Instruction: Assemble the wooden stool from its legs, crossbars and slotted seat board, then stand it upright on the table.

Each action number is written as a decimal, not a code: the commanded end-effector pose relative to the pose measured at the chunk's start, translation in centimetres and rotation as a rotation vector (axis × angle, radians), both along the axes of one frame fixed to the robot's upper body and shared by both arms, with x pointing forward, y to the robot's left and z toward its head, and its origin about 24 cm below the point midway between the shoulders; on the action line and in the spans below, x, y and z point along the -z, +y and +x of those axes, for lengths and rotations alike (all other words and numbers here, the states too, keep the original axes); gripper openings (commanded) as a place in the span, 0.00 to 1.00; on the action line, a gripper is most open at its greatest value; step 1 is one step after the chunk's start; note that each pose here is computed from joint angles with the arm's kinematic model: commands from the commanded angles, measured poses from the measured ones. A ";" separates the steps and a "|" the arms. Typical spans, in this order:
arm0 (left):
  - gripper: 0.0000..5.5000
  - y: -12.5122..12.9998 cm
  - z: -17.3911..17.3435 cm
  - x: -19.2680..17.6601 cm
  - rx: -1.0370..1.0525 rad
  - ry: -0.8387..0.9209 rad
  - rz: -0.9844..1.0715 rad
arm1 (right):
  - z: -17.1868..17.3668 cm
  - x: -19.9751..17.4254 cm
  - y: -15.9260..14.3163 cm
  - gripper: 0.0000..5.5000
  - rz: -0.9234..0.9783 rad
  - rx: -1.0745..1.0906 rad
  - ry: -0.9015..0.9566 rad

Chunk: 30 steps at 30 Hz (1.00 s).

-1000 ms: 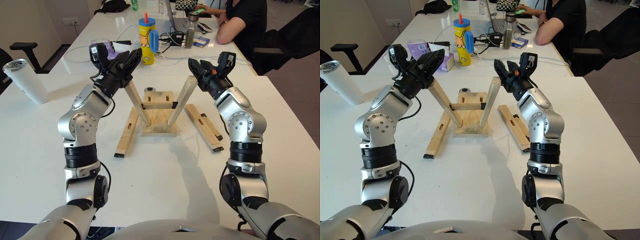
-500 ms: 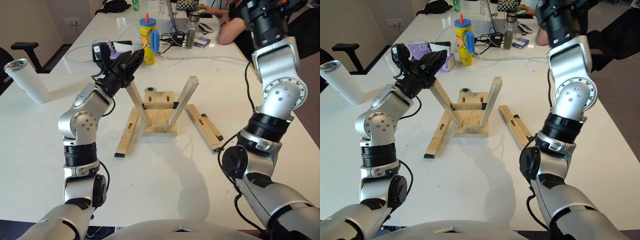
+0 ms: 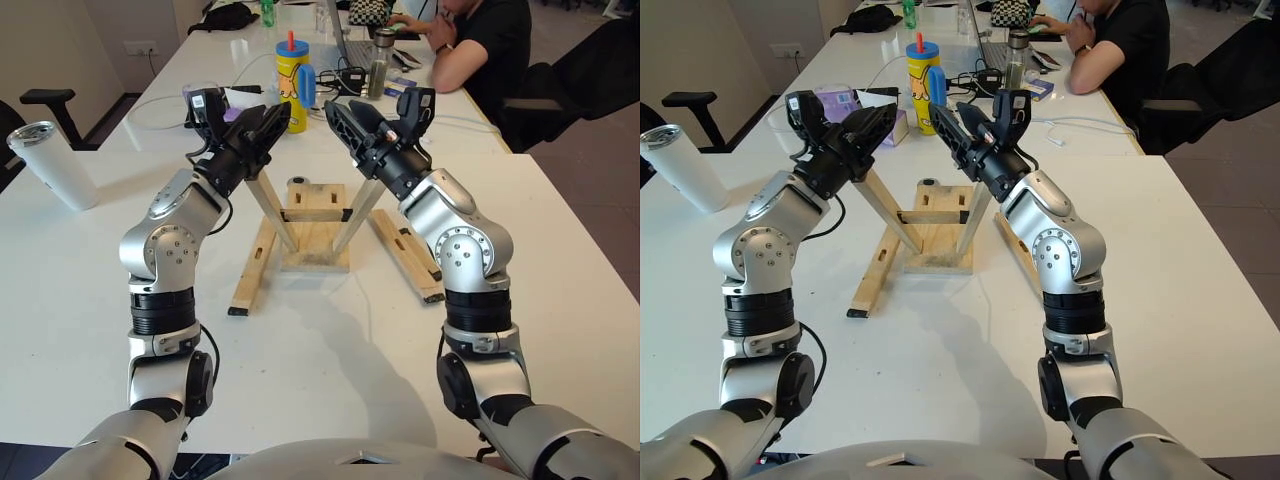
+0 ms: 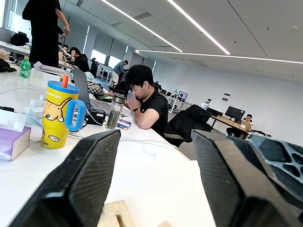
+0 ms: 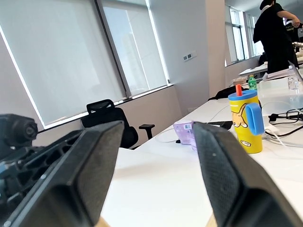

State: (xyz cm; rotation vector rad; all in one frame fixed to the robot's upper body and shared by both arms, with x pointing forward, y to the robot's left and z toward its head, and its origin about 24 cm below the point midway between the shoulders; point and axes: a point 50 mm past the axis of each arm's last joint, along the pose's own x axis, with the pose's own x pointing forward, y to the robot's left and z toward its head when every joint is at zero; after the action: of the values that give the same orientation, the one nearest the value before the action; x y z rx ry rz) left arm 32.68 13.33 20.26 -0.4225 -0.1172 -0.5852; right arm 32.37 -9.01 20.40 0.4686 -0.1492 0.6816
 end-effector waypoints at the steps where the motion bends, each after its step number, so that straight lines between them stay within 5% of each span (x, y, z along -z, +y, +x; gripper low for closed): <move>1: 0.51 -0.9 0.2 2.0 0.034 0.098 0.025 | 0.3 1.6 -0.5 0.50 0.100 0.017 0.112; 7: 0.51 0.0 0.5 2.1 -0.012 0.096 0.024 | -0.3 -4.7 -2.4 0.50 0.413 -0.028 -0.069; 13: 0.51 0.1 0.5 2.0 -0.017 0.091 0.024 | 0.7 -9.0 -7.5 0.50 0.617 0.105 -0.168; 16: 0.51 0.0 0.5 2.0 -0.013 0.090 0.024 | 1.1 -6.2 -6.3 0.50 0.426 0.074 -0.099; 20: 0.51 -0.5 0.2 2.2 0.003 0.097 0.024 | -0.2 5.7 -2.7 0.50 -0.126 -0.003 0.159; 22: 0.51 -0.7 0.1 2.5 0.015 0.106 0.025 | -1.7 8.8 -1.0 0.50 -0.294 -0.073 0.198; 30: 0.51 -1.4 -0.1 2.9 0.042 0.117 0.028 | -0.5 6.7 0.2 0.50 -0.274 -0.036 0.122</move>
State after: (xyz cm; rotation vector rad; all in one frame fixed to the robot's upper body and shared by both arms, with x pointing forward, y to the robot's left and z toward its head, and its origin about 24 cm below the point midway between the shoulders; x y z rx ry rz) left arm 32.57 12.53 20.15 -0.4278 -0.1244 -0.6053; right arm 31.91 -9.98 19.40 0.2046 -0.2134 0.6976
